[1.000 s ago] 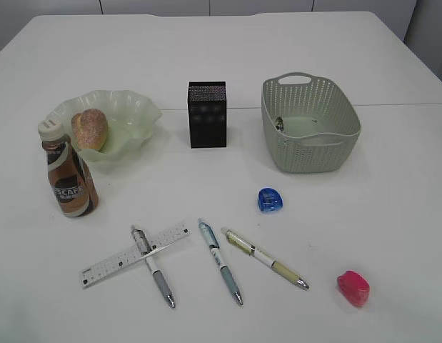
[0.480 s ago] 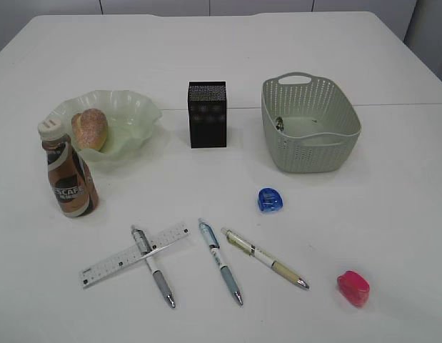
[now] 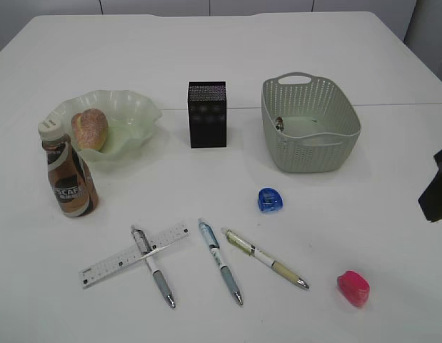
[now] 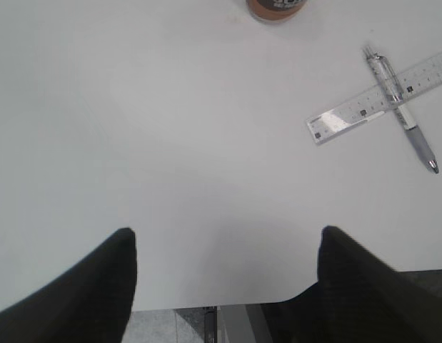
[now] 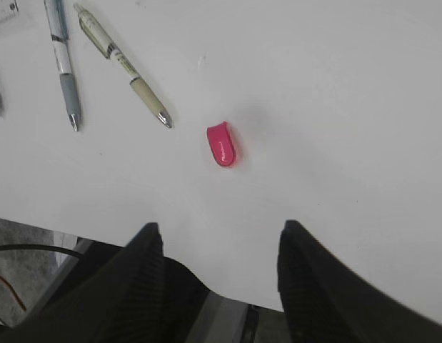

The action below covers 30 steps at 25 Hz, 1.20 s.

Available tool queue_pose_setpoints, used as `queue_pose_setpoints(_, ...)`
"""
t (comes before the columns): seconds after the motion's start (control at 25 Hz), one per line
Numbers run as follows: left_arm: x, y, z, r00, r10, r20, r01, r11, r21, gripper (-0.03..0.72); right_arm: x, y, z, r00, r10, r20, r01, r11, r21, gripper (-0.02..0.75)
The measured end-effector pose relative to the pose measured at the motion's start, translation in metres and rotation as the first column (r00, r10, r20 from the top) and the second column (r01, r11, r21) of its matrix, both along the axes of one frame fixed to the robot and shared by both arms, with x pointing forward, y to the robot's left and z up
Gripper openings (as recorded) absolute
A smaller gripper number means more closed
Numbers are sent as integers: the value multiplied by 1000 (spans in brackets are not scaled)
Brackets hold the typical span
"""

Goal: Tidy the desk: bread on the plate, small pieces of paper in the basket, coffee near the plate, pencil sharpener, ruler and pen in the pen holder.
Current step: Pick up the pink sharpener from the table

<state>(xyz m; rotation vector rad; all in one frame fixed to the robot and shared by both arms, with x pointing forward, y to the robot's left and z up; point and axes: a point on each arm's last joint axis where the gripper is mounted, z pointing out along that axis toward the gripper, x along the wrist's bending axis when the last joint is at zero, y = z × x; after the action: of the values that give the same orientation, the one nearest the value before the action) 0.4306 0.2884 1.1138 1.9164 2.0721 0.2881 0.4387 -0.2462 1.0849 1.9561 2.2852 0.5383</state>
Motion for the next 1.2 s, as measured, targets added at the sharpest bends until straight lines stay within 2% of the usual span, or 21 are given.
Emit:
queue_pose_setpoints(0.24,0,0,0,1000,0,0,0,1000,-4,543,21,16,-29,991,85,-102,-89,995,-39,414)
queue_pose_setpoints(0.48,0,0,0,1000,0,0,0,1000,-4,533,44,27,-68,973,68,-222,-89,992,-85,414)
queue_pose_setpoints(0.72,0,0,0,1000,0,0,0,1000,-4,530,61,29,-96,959,120,-255,-158,978,-134,414)
queue_pose_setpoints(0.88,0,0,0,1000,0,0,0,1000,-4,529,66,42,-116,931,230,-283,-284,944,-166,414)
queue_pose_setpoints(1.04,0,0,0,1000,0,0,0,1000,-4,529,68,58,-128,912,314,-264,-370,908,-197,414)
queue_pose_setpoints(1.2,0,0,0,1000,0,0,0,1000,-4,524,71,60,-132,908,337,-248,-392,894,-219,414)
